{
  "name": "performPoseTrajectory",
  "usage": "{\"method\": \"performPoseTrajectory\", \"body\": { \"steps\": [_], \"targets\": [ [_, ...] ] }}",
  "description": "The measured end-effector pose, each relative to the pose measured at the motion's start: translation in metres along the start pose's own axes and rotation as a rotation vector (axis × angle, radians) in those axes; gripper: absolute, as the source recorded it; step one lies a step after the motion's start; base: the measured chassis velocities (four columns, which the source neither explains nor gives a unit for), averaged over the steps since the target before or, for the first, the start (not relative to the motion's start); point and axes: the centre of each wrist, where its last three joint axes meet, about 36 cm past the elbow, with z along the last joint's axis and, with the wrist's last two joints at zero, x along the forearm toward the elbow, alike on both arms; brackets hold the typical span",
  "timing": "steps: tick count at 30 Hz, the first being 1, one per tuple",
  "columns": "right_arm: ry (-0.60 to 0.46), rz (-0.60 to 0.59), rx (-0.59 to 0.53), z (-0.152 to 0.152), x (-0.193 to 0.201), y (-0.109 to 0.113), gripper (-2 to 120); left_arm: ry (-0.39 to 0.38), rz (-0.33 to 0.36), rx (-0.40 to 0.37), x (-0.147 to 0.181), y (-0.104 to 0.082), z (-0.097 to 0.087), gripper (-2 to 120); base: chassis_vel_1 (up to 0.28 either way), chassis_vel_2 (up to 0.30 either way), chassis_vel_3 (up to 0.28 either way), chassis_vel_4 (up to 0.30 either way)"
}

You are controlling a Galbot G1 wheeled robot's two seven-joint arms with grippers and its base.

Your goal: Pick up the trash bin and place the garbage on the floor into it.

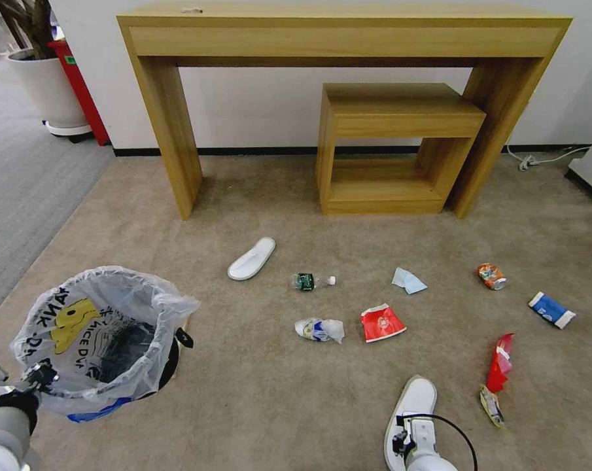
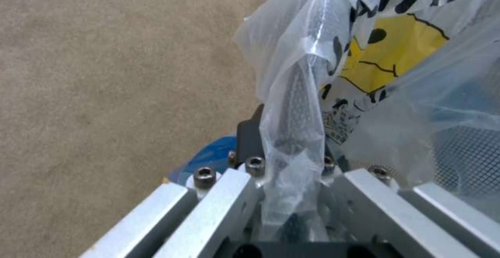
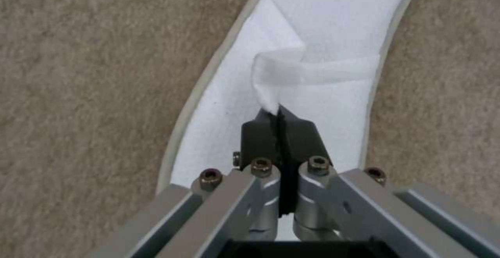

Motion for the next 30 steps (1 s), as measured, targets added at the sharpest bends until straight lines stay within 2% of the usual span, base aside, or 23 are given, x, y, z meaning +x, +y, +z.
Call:
{"method": "performPoseTrajectory", "body": {
  "steps": [5, 6, 7, 10, 11, 13, 14, 15, 16, 17, 18, 20, 21, 22, 25, 27, 30],
  "targets": [
    [-0.026, 0.021, 0.013, 0.001, 0.0, -0.002, 0, 0.009, 0.011, -0.006, 0.0, -0.003, 0.002, 0, 0.0, 0.0, 0.0, 0.0],
    [-0.072, 0.036, 0.032, 0.002, 0.0, -0.003, 0, 0.015, 0.018, -0.012, 0.0, -0.005, 0.004, 0, 0.0, 0.0, 0.0, 0.0],
    [-0.072, 0.036, 0.032, 0.002, 0.0, -0.003, 0, 0.015, 0.018, -0.012, 0.0, -0.005, 0.004, 0, 0.0, 0.0, 0.0, 0.0],
    [-0.204, 0.03, 0.04, -0.002, 0.003, -0.006, 0, 0.033, 0.036, -0.031, 0.001, -0.01, 0.009, 0, 0.0, 0.0, 0.0, 0.0],
    [-0.204, 0.03, 0.04, -0.002, 0.003, -0.006, 0, 0.033, 0.036, -0.031, 0.001, -0.01, 0.009, 0, 0.0, 0.0, 0.0, 0.0],
    [-0.315, -0.015, 0.005, -0.014, 0.01, -0.009, 0, 0.055, 0.054, -0.042, 0.002, -0.014, 0.013, 0, 0.0, 0.0, 0.0, 0.0],
    [-0.458, -0.079, -0.013, -0.027, 0.015, -0.019, 0, 0.076, 0.071, -0.057, 0.003, -0.018, 0.019, 0, 0.0, 0.0, 0.0, 0.0],
    [-0.458, -0.079, -0.013, -0.027, 0.015, -0.019, 0, 0.076, 0.071, -0.057, 0.003, -0.018, 0.019, 0, 0.0, 0.0, 0.0, 0.0],
    [-0.643, -0.156, 0.018, -0.041, 0.016, -0.036, 0, 0.099, 0.095, -0.073, 0.005, -0.024, 0.024, 0, 0.0, 0.0, 0.0, 0.0],
    [-0.764, -0.215, 0.051, -0.05, 0.017, -0.047, 0, 0.112, 0.11, -0.083, 0.007, -0.027, 0.027, 0, 0.0, 0.0, 0.0, 0.0],
    [-0.764, -0.215, 0.051, -0.05, 0.017, -0.047, 0, 0.112, 0.11, -0.083, 0.007, -0.027, 0.027, 0, 0.0, 0.0, 0.0, 0.0],
    [-0.939, -0.331, 0.101, -0.068, 0.023, -0.064, 0, 0.134, 0.135, -0.103, 0.011, -0.032, 0.032, 0, 0.0, 0.0, 0.0, 0.0],
    [-0.997, -0.376, 0.115, -0.076, 0.026, -0.07, 0, 0.142, 0.141, -0.112, 0.012, -0.033, 0.034, 0, 0.0, 0.0, 0.0, 0.0],
    [-0.997, -0.376, 0.115, -0.076, 0.026, -0.07, 0, 0.142, 0.141, -0.112, 0.012, -0.033, 0.034, 0, 0.0, 0.0, 0.0, 0.0],
    [-1.161, -0.532, 0.153, -0.103, 0.037, -0.085, 0, 0.158, 0.154, -0.14, 0.011, -0.035, 0.037, 0, 0.0, 0.0, 0.0, 0.0],
    [-1.185, -0.558, 0.159, -0.107, 0.037, -0.087, 0, 0.16, 0.155, -0.144, 0.011, -0.035, 0.037, 0, 0.0, 0.0, 0.0, 0.0],
    [-1.297, -0.658, 0.176, -0.123, 0.039, -0.091, 0, 0.177, 0.164, -0.159, 0.008, -0.036, 0.041, 0, 0.0, 0.0, 0.0, 0.0]
  ]
}}
